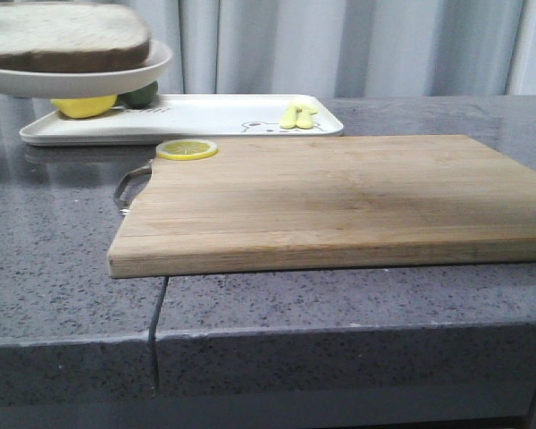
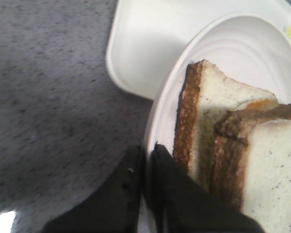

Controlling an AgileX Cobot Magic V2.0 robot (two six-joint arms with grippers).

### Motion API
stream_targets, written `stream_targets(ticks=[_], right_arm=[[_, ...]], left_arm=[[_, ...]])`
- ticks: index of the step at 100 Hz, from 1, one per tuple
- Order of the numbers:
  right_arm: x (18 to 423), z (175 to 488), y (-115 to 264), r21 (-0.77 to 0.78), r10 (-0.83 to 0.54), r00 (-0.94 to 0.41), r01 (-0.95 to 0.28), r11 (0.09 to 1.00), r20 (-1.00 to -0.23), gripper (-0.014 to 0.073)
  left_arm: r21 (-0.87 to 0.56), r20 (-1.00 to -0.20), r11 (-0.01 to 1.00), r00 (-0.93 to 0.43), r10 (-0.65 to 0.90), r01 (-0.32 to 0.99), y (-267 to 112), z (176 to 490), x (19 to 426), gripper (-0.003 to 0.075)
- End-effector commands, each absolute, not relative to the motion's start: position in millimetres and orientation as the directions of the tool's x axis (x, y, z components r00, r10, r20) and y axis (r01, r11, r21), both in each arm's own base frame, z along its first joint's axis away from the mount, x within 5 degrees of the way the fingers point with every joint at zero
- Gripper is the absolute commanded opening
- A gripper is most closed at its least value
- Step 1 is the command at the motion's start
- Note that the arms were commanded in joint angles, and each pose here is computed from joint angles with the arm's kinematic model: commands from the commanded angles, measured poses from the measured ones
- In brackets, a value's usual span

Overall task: Place bread and move sandwich to tray
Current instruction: 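Grip the plate rim with the left gripper and lift it, then lower the plate onto the white tray and release with the left gripper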

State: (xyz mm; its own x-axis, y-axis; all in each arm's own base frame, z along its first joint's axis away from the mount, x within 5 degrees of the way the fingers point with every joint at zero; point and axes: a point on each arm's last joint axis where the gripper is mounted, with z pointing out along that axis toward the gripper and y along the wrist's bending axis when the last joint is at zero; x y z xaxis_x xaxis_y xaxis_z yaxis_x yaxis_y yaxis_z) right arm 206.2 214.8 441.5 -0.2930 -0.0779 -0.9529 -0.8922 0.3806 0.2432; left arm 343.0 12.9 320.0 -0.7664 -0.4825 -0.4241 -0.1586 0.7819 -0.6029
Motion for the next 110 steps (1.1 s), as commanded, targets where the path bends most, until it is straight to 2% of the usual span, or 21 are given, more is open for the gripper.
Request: stream_targets(ticks=[1,29,52,64,98,110], right_arm=[[186,474,198,0.187,-0.001,-0.202,-0.906,0.379,-0.979,-0.0061],[149,503,171,0.116,0.060,-0.101,-0.924,0.364,-0.993,-0.0061],[134,510,161,0.087,0.064,-0.069,-0.934,0.346,-0.996,-0.0061],[132,509,162,0.086,0.050,-0.074,-0.940,0.329,-0.996,-0.0061],[131,508,163,0.088,0.037,-0.080,-0.946,0.313,-0.996,-0.0061],[131,508,163,0.088,0.036,-0.081,-0.946,0.312,-0.996,-0.0061]], left_arm=[[-0.686,-0.468,0.722,-0.709,-0.528,-0.085,-2,346,360,-0.0020],[-0.719,-0.449,0.696,-0.764,-0.464,0.000,-50,330,427,-0.0020],[-0.753,-0.429,0.657,-0.746,-0.510,-0.016,-60,318,470,-0.0020],[-0.756,-0.435,0.654,-0.736,-0.519,-0.015,-59,314,482,-0.0020],[-0.754,-0.386,0.652,-0.751,-0.535,-0.077,-53,284,494,-0.0020],[-0.740,-0.407,0.669,-0.741,-0.535,-0.076,-51,284,495,-0.0019]])
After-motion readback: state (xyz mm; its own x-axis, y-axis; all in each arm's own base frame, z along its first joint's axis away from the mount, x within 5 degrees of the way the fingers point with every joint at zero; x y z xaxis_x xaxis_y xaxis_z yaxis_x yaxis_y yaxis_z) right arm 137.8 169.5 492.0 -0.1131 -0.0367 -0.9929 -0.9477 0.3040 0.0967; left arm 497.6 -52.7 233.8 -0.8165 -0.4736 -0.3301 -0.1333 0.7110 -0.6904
